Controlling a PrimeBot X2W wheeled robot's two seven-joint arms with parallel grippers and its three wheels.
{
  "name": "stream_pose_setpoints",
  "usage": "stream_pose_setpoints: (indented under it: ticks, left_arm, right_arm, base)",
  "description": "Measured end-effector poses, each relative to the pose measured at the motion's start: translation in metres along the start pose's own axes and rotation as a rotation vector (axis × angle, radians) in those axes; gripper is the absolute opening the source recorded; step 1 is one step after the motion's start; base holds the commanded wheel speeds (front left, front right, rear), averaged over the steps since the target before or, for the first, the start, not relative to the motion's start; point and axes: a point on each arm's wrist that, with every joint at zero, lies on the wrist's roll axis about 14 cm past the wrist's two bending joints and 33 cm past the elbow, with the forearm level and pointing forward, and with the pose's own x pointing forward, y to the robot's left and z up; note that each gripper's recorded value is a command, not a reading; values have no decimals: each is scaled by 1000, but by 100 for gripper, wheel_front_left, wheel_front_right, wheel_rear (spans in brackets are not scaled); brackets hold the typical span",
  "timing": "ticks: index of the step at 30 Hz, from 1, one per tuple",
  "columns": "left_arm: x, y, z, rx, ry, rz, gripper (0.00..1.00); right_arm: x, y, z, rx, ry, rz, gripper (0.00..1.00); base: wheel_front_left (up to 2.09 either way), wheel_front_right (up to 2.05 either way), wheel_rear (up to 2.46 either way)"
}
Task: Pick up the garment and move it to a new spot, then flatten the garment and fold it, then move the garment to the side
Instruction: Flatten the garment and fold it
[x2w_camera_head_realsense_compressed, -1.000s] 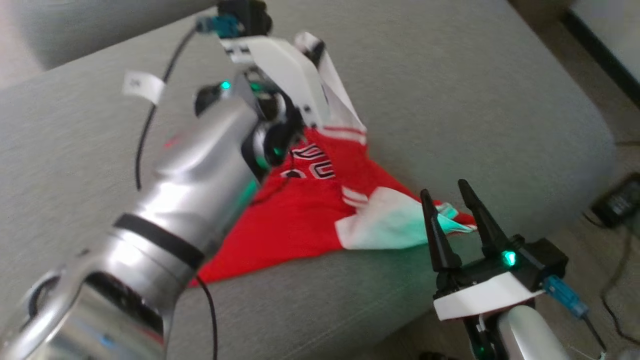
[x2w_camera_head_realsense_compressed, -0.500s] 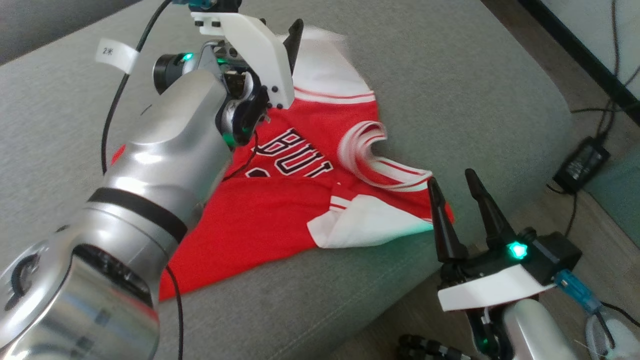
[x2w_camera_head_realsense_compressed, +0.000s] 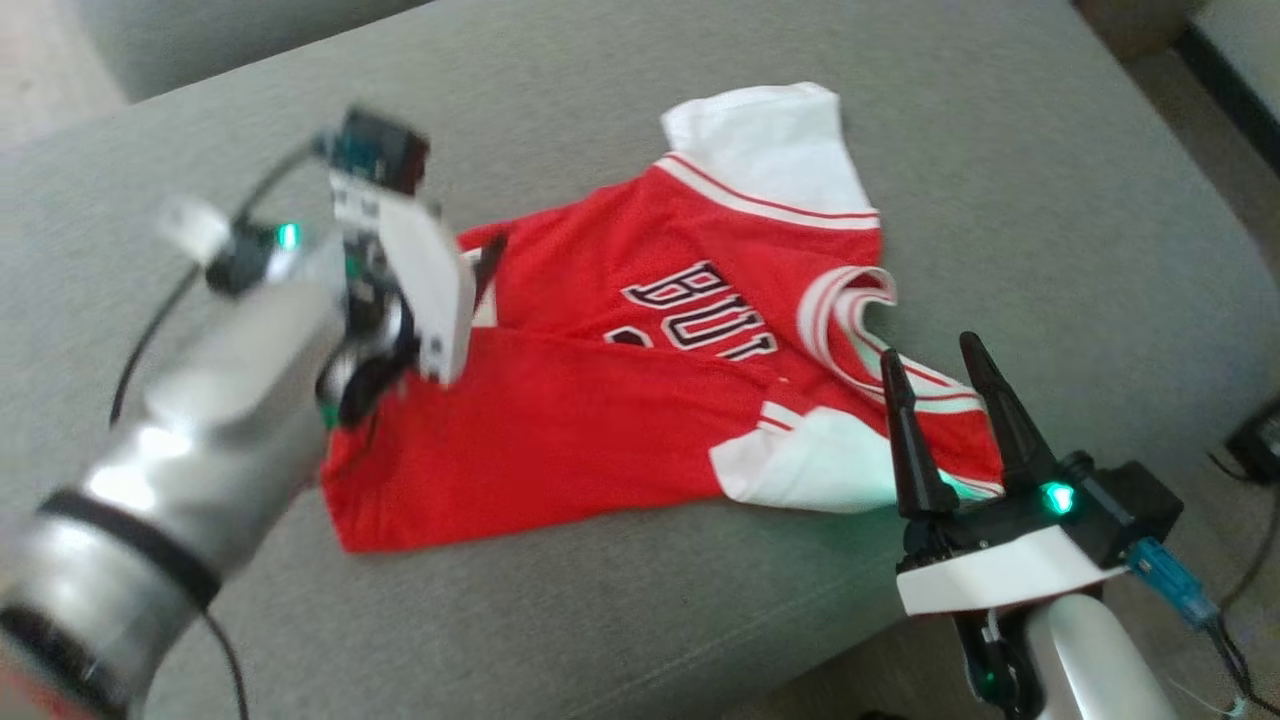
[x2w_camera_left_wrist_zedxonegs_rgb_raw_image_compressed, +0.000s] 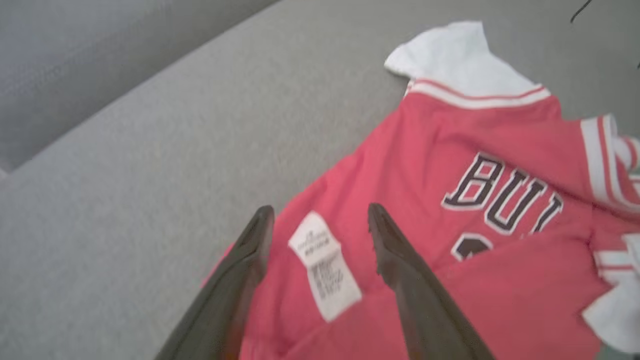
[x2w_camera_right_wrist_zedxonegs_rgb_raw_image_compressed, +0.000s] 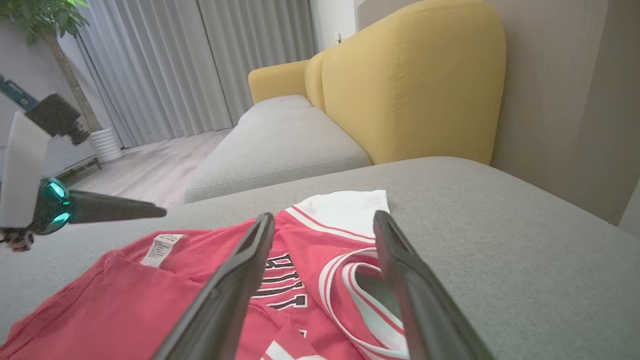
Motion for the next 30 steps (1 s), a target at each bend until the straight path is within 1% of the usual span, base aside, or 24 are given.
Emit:
stream_pose_setpoints:
  ticks: [4,6,10,12,16,21,30]
  left_arm:
    - [-19,3,-36,-26,40,24,100]
    - [-25,0,-49,-14,61,27,100]
    - [-34,2,-61,-7,62,59,100]
    - [-37,7,-67,31,69,96,100]
    - [-41,11,-69,47,60,147,100]
    - [-44,-2,-76,56,83,132,100]
    - [-44,-2,-69,100,65,150,100]
  right_arm:
    - [8,9,-5,-4,11,34,100]
    - [11,13,-8,-6,19,45,100]
    - [16,17,-15,-12,39,60,100]
    - [18,19,-18,-18,48,69,100]
    - [21,23,-21,-16,57,81,100]
    - [21,25,-20,-17,52,90,100]
    - [21,27,-20,-21,50,96,100]
  base:
    - [0,0,0]
    - [0,0,0]
    - [0,0,0]
    - [0,0,0]
    - [0,0,0]
    - [0,0,0]
    - [0,0,0]
